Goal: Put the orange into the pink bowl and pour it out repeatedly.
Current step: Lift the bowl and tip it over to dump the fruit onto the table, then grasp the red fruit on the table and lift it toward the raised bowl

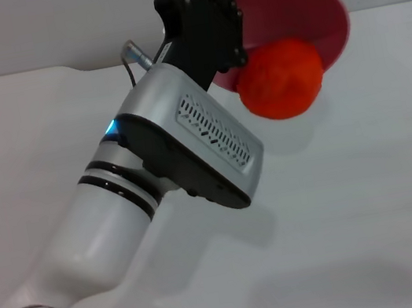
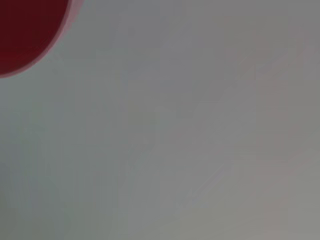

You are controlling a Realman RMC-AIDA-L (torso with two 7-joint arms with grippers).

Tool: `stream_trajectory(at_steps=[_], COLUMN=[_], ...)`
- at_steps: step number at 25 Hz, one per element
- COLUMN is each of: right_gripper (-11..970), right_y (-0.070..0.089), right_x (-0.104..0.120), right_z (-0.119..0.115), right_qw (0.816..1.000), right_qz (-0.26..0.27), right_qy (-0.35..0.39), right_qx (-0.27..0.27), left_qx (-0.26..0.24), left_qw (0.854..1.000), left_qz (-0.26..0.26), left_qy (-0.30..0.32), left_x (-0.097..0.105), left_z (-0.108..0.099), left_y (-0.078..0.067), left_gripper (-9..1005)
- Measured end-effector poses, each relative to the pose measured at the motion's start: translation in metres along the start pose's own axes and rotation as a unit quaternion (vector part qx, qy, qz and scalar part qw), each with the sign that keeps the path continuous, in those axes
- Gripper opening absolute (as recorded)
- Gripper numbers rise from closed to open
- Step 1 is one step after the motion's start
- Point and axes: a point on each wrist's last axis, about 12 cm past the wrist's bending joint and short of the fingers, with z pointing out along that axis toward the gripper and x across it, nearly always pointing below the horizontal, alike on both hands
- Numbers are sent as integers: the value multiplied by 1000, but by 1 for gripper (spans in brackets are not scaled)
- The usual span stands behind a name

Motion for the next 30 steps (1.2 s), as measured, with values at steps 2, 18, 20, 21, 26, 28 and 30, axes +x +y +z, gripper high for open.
stream_trajectory(at_steps=[2, 18, 20, 21, 26, 28, 30], right_gripper=[532, 512, 510, 509, 502, 500, 497], right_y=[1, 9, 10, 11, 12, 12, 13], right_x=[0, 10, 12, 13, 17, 18, 19], right_z=[0, 9, 9, 10, 10, 9, 9], right_qw=[1000, 999, 999, 999, 999, 998, 998], right_qz=[1, 22, 26, 27, 32, 33, 33], right_qy=[-3, 11, 14, 16, 25, 27, 30], right_qx=[-5, -31, -32, -33, -35, -36, -38], left_qx=[-2, 17, 31, 44, 110, 150, 191], left_qw=[1000, 999, 998, 997, 985, 973, 959], left_qz=[3, -31, -49, -64, -132, -170, -205], left_qy=[-1, -18, -15, -10, 14, 34, 54], left_x=[1, -13, -15, -16, -15, -12, -7], left_z=[0, 8, 12, 16, 38, 50, 61], left_y=[0, 7, 13, 19, 45, 57, 70], left_gripper=[42, 42, 42, 42, 42, 42, 42])
